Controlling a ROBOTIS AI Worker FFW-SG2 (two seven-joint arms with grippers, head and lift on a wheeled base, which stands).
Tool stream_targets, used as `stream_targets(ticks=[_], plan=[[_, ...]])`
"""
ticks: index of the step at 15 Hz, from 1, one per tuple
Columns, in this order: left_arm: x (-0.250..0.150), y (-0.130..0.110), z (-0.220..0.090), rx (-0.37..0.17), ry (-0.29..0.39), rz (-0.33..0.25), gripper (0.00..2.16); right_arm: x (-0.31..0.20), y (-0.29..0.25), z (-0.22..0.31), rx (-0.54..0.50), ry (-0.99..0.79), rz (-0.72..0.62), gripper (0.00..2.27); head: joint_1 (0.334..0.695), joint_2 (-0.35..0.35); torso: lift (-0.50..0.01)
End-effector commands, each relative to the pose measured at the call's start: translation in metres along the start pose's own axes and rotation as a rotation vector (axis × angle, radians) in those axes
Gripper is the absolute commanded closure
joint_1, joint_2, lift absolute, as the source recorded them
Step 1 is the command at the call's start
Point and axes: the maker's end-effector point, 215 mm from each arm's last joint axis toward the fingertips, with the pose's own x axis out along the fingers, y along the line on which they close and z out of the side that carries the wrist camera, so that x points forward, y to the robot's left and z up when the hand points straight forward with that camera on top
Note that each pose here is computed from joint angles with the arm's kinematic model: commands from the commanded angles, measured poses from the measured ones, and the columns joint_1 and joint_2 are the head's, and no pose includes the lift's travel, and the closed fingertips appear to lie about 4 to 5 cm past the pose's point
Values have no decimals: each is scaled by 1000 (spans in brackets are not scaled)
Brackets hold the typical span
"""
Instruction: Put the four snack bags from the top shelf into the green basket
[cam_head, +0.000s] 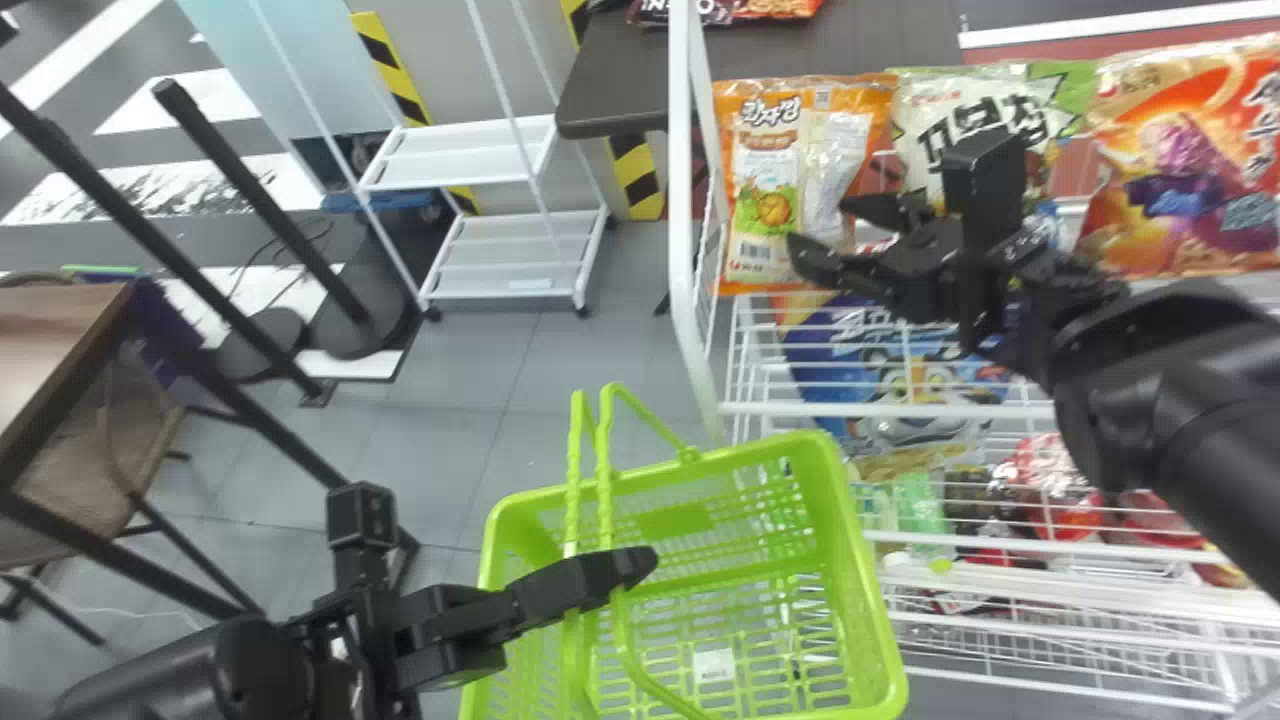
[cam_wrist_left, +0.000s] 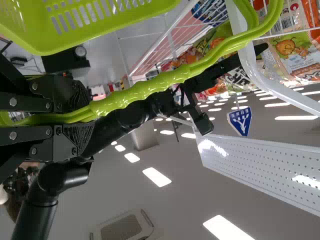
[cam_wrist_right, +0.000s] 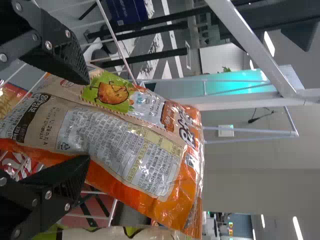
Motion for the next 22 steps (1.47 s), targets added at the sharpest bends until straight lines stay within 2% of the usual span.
stream_targets(ticks=[1, 2, 4, 11, 18, 20, 22], plan=[[-1, -1, 0, -2, -3, -10, 2148, 3, -4, -4, -2, 35, -2, 1737, 695, 328, 0], [-1, -2, 1, 1, -3, -12, 2148, 3, -6, -8, 3, 46, -12, 2081, 695, 329, 0], [-3, -1, 2, 2, -6, -8, 2148, 3, -7, -10, 5, 60, -14, 2250, 695, 325, 0], [-4, -3, 4, 4, -10, -13, 2148, -15, 12, -9, 8, 27, -54, 2246, 695, 332, 0], [-3, -5, 8, 22, -8, -17, 2148, -97, 29, 36, 151, -69, -124, 2246, 695, 334, 0], [-3, -4, 10, 21, -10, -16, 2148, -129, 43, 6, 254, 49, -129, 2246, 695, 322, 0], [-3, -5, 11, 24, -11, -19, 2148, -168, 59, 2, 302, 72, -133, 2250, 695, 313, 0]])
